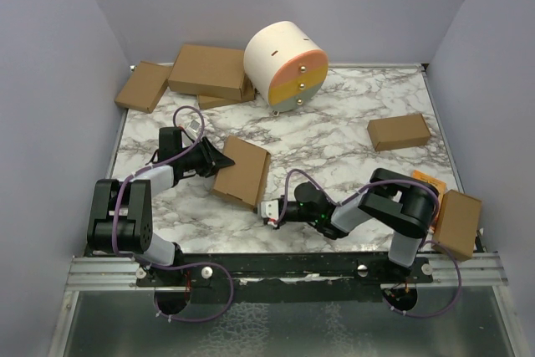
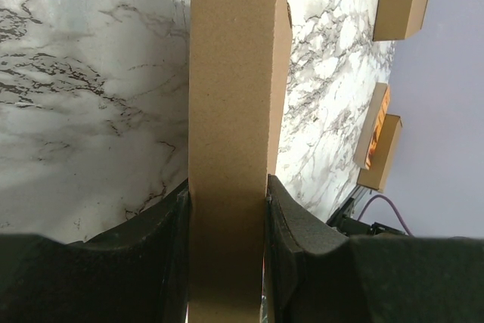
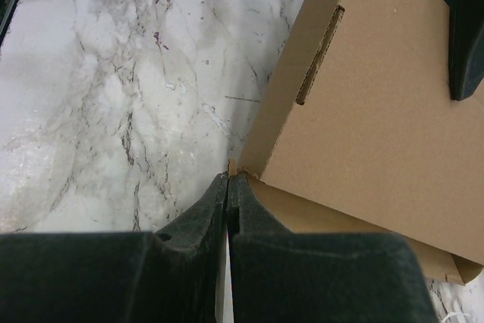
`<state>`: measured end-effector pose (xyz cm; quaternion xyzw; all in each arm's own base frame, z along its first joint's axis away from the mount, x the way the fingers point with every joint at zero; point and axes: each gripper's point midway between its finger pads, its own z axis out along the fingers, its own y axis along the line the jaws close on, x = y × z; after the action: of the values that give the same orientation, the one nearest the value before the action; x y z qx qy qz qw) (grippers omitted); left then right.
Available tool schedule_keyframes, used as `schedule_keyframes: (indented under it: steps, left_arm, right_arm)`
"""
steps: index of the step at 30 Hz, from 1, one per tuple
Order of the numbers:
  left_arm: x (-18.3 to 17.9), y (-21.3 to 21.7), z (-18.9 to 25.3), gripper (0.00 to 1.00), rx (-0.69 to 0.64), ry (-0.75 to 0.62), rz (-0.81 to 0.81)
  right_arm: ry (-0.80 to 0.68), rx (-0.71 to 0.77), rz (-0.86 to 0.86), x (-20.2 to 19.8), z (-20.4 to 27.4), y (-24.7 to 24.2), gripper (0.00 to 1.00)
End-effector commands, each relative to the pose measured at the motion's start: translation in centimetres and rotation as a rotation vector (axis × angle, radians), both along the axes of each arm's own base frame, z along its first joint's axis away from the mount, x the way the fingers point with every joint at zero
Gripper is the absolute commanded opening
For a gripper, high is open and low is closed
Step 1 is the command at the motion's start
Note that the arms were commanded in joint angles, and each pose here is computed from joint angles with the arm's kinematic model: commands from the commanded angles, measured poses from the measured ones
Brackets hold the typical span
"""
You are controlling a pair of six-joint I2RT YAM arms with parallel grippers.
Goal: Fold the paper box
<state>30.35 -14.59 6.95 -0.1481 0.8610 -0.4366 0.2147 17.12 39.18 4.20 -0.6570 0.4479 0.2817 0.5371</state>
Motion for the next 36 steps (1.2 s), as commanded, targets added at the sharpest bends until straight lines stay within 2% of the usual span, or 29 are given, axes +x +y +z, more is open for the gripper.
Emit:
schedule_keyframes:
  steps: [1,36]
  left_arm:
    - [-4.0,1.5,-5.2,0.0,0.121,0.231,0.042]
    - [-3.9,2.0,-5.3,0.0,0.113,0.236,0.04]
  right_arm:
    - [0.072,-0.029,-0.02,-0.6,-0.9,-1.4,0.01]
    - [0.364,-0.061,-0.091,0.3,-2.8,-1.9,0.01]
